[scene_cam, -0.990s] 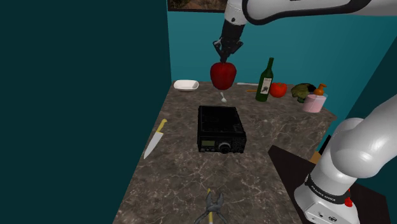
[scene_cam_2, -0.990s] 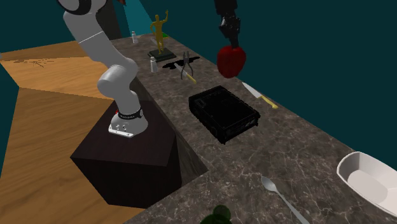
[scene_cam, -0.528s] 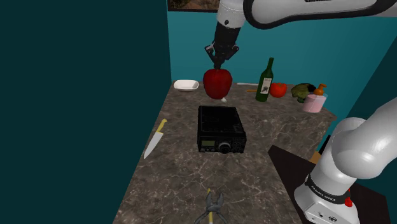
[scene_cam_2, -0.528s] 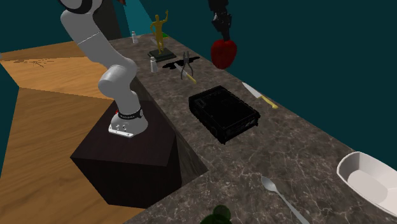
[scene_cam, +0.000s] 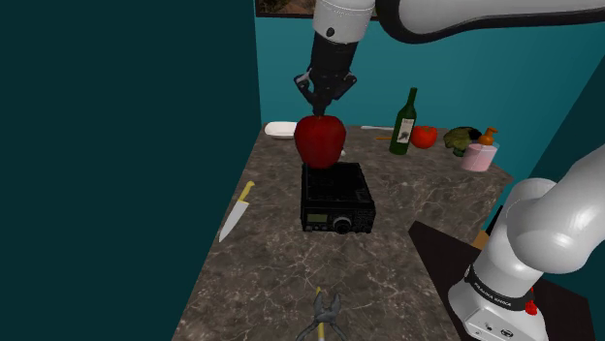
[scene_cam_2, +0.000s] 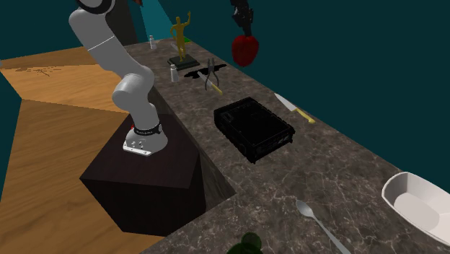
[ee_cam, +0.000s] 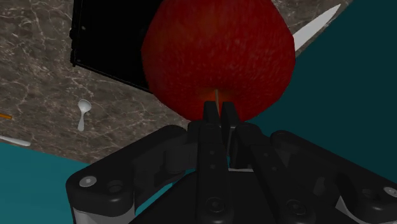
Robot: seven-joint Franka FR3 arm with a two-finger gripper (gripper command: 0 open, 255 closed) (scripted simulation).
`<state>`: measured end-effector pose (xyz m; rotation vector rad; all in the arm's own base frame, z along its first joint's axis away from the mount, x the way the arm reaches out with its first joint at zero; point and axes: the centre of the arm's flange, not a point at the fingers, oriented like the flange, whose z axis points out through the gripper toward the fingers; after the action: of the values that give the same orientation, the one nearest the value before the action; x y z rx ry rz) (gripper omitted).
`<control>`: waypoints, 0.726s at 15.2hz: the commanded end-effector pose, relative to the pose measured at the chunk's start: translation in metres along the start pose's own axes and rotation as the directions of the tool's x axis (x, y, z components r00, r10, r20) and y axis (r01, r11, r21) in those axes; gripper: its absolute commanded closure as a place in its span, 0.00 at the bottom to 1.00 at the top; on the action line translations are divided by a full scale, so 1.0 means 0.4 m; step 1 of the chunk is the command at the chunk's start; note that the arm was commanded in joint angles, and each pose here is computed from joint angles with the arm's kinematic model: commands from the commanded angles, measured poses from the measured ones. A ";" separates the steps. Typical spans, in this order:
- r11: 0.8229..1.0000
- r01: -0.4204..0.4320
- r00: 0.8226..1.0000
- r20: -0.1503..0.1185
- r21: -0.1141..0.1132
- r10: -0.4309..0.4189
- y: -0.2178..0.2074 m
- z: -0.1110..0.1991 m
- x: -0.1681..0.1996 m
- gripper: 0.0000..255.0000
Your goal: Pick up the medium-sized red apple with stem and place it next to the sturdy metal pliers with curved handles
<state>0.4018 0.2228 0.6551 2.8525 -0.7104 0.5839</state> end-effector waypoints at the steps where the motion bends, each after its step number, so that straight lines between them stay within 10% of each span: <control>1: 1.000 -0.002 1.000 0.000 0.000 0.002 -0.043 -0.019 -0.039 1.00; 11: 1.000 -0.002 1.000 0.000 0.000 0.002 -0.269 -0.126 -0.255 1.00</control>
<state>0.3573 0.3554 0.6539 2.8514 -0.7099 0.5836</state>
